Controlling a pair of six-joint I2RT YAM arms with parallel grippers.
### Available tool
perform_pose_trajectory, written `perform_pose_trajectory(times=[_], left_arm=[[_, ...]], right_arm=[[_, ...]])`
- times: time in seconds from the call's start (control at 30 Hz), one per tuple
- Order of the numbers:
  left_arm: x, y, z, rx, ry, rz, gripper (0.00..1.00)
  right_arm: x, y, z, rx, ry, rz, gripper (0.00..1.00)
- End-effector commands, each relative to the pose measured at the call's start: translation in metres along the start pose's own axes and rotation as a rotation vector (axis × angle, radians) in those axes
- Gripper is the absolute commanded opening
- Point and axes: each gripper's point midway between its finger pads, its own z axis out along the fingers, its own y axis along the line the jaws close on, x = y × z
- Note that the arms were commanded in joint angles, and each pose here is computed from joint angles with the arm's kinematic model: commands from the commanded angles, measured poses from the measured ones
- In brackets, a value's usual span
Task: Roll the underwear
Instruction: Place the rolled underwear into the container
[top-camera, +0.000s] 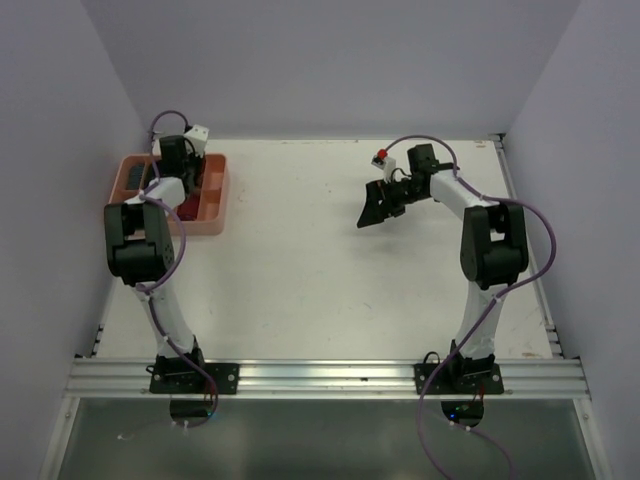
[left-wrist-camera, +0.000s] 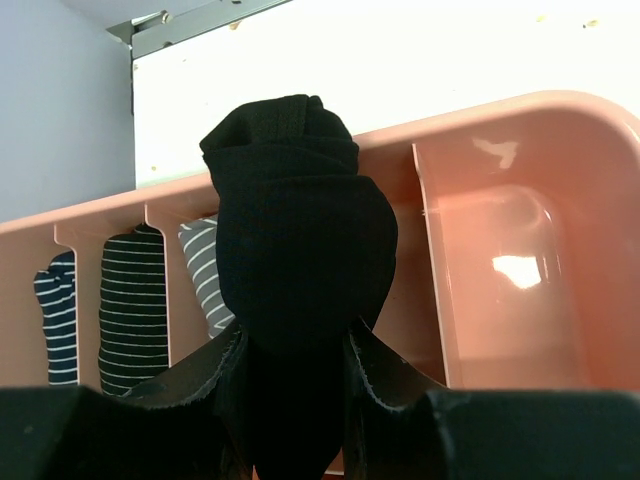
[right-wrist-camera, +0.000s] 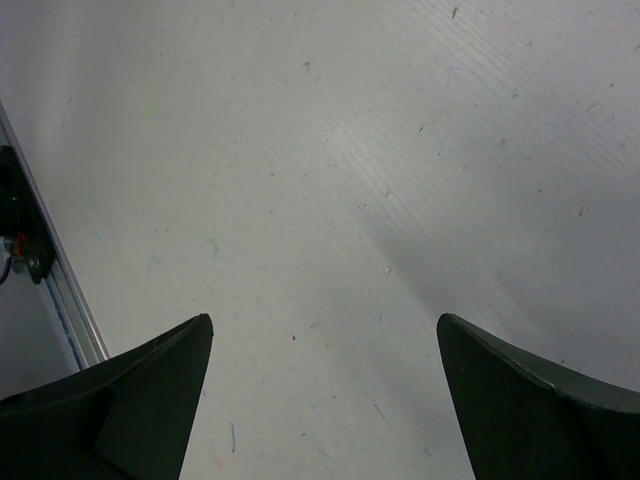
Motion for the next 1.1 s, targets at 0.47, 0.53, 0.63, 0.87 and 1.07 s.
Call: perform_pose_trajectory(times=[0.47,0.53,0.63,0.87,1.07], left_arm=[[0.067,-0.061,-0.032,0.236,0.228,-0.16,0.0],[0.065,-0.06,-0.038,0.229,0.225,-0.157,0.0],[0.055,-0.056,-0.046,0.21,0.198,-0.153,0.0],[0.036,-0.05,-0.054,0.152,0.145,-0.133,0.0],[0.021,-0.05,-0.058,0.101,0.119,-0.088,0.0]], right_arm=[[0.004,0.007,0.001,-0.052,0.009,0.04,0.99],[0.004,0.007,0.0,-0.052,0.01,0.041,0.99],[0.004,0.007,0.0,-0.052,0.01,0.043,0.99],[0.004,0.008,0.0,-0.054,0.006,0.045,0.99],[0.005,0.007,0.0,-0.049,0.009,0.049,0.99]])
